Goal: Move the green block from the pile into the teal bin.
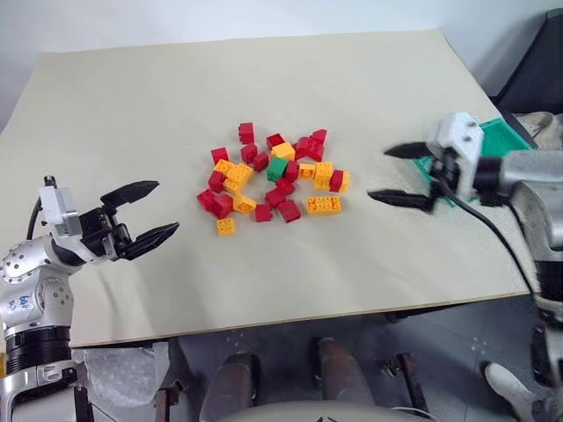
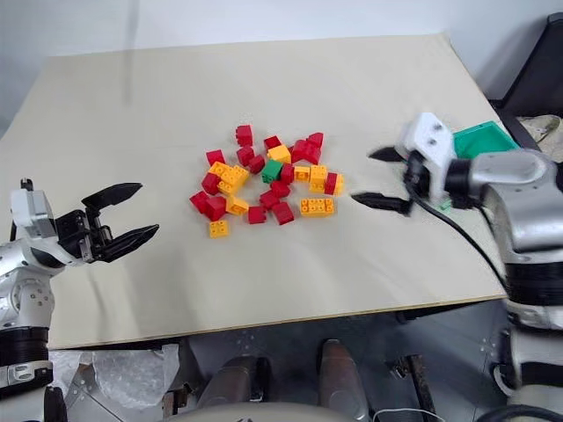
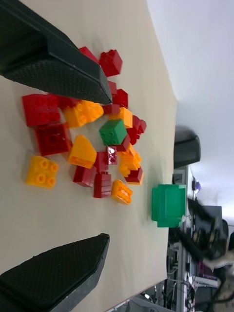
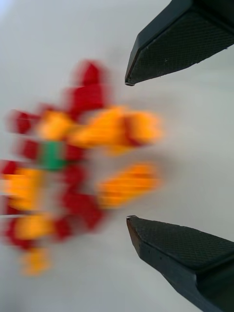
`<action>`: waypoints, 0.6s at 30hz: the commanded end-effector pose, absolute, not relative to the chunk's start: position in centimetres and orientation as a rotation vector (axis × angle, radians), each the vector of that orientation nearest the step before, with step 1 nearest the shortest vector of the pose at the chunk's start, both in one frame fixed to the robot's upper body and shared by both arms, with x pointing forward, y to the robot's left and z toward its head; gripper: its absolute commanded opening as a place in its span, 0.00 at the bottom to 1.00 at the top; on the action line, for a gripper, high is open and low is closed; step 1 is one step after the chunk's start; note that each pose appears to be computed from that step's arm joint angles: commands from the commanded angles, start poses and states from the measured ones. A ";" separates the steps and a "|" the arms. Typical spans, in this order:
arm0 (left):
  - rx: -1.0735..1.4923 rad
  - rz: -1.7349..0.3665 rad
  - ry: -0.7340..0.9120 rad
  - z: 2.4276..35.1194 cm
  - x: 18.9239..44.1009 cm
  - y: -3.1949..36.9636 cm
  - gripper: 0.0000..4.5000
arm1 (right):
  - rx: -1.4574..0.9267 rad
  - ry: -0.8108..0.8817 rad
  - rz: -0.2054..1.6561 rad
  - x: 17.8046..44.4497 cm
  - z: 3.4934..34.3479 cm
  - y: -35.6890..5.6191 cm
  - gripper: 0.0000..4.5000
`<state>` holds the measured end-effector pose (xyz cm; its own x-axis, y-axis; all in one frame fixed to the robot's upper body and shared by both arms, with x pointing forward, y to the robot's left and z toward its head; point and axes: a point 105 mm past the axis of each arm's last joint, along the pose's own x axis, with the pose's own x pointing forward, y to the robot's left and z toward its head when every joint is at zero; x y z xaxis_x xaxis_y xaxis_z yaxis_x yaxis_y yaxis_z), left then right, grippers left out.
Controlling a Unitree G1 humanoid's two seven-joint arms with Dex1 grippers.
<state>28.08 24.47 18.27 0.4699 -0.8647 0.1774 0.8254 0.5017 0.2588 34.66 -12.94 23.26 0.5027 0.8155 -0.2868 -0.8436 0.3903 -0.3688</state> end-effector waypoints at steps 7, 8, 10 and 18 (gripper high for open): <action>0.169 -1.023 -0.331 18.9 27.7 24.5 1.00 | -0.531 0.108 1.042 40.1 20.5 -3.2 0.99; 0.171 -1.020 -0.335 18.9 27.7 24.5 1.00 | -0.527 0.119 1.038 40.6 20.1 -2.5 0.99; 0.176 -1.013 -0.340 19.0 27.6 24.5 1.00 | -0.534 0.153 1.033 41.3 19.2 -1.5 0.99; 0.192 -0.956 -0.339 18.8 26.0 25.1 1.00 | -0.648 0.254 1.041 42.4 16.8 0.3 0.99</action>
